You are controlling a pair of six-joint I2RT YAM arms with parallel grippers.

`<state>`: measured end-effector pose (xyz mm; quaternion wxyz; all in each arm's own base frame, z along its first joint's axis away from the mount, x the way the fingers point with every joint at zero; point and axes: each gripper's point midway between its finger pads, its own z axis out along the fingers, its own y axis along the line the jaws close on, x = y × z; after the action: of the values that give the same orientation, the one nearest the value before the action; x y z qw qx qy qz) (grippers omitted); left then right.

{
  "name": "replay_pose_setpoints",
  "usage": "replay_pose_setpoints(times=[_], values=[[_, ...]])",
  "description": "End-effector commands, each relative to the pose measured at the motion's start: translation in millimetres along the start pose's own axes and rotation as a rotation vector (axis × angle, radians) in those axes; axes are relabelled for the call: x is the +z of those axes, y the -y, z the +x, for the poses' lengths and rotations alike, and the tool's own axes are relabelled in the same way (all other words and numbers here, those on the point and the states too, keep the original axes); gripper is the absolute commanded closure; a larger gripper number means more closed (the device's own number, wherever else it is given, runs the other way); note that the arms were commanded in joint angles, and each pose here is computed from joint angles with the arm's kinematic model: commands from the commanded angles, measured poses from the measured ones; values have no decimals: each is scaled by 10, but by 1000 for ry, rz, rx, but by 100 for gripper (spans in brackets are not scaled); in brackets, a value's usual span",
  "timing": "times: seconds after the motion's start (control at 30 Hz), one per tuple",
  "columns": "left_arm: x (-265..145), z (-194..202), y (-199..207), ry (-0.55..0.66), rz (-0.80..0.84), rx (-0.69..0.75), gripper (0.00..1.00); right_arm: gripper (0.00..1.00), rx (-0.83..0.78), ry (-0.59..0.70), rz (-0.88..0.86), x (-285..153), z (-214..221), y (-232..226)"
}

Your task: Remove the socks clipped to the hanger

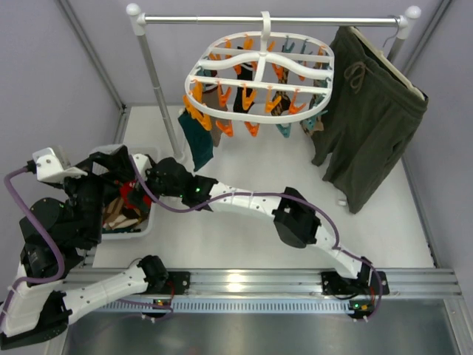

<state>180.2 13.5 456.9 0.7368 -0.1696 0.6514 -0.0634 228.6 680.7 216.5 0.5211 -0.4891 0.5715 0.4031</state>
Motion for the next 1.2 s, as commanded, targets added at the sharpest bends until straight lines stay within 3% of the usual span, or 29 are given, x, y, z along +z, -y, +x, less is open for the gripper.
replay_pose_setpoints(times=[0.0,0.03,0.07,0.1,0.17,0.23,0.27,0.3,0.37,0.43,0.53,0.6,0.77,0.83,1.1,1.17], values=[[-32,48,209,-28,123,-17,2,5,-48,78,31,-502,-737,20],[-53,53,255,-32,159,-30,1,5,-43,31,32,-596,-489,5],[-75,81,309,-40,195,-47,2,5,-51,86,38,-854,-829,1],[-129,68,389,-44,264,-67,1,4,-38,24,20,-971,-514,-63],[-166,86,487,-54,323,-74,2,3,-31,72,-14,-1323,-798,-170],[-207,140,645,-77,400,-66,1,3,-2,23,-57,-1551,-567,-304],[-215,201,751,-95,436,-57,1,3,9,68,-81,-1764,-778,-380],[-249,290,885,-120,497,-42,1,2,24,22,-94,-1872,-547,-440],[-244,472,1087,-161,552,-3,1,1,32,16,-125,-2178,-614,-536],[-229,679,1265,-190,596,27,2,1,43,-45,-136,-2388,-381,-601],[-147,978,1475,-207,615,50,2,0,50,-47,-100,-2880,-403,-608],[-101,1119,1571,-202,623,50,2,0,74,-114,19,-3103,-166,-453],[89,1521,1672,-113,580,18,1,1,136,-128,356,-3797,-143,2],[158,1580,1707,-77,562,14,2,1,151,-153,387,-3967,-109,18],[438,2191,1827,-61,507,146,2,1,196,8,365,-4405,-539,-72],[530,2332,1810,-88,483,160,8,0,202,41,361,-4445,-628,-79]])
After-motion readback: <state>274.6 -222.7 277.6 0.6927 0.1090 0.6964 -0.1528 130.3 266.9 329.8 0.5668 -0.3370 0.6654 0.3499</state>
